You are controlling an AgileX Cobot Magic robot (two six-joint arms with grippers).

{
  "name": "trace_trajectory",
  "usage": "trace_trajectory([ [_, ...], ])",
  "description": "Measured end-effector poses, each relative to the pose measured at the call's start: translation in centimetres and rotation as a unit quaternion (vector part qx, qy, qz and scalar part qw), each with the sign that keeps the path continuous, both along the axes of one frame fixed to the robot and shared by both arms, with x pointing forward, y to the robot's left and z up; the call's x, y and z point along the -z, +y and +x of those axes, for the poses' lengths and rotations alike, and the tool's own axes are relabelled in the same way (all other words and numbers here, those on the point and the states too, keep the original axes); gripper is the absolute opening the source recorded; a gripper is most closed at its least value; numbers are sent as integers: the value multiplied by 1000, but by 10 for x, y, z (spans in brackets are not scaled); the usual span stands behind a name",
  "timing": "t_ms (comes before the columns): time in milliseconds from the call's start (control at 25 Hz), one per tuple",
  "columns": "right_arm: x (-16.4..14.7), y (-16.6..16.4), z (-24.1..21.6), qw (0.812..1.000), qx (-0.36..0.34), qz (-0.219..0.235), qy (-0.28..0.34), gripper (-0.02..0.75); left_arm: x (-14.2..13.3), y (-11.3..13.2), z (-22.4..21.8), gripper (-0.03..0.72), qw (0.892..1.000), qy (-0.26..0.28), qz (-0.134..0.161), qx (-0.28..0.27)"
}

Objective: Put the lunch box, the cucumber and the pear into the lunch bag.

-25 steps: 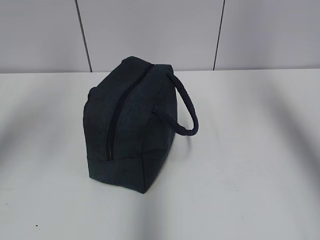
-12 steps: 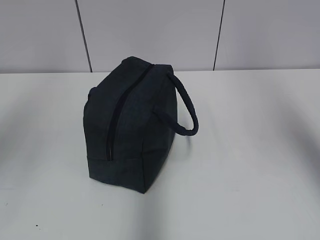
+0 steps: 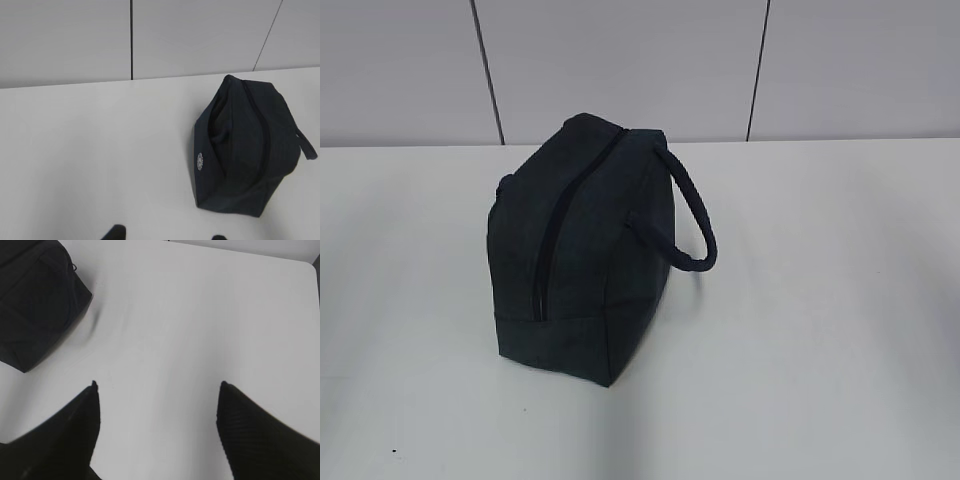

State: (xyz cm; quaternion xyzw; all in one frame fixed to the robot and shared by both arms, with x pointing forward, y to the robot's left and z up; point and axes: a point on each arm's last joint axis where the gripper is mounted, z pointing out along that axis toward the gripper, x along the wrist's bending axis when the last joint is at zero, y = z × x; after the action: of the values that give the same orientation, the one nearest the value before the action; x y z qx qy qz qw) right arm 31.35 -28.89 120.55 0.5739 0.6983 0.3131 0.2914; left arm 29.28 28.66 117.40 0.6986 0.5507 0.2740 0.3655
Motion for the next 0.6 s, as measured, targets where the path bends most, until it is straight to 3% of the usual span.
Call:
trace_trajectory([
  [360,65,-8,-62,1000,15,-17,-17,564,69,14,-65,323,1000,-16,-9,5],
  [600,110,-12,-100,997,23,-21,-66,564,111,19,-85,323,1000,-21,-11,7],
])
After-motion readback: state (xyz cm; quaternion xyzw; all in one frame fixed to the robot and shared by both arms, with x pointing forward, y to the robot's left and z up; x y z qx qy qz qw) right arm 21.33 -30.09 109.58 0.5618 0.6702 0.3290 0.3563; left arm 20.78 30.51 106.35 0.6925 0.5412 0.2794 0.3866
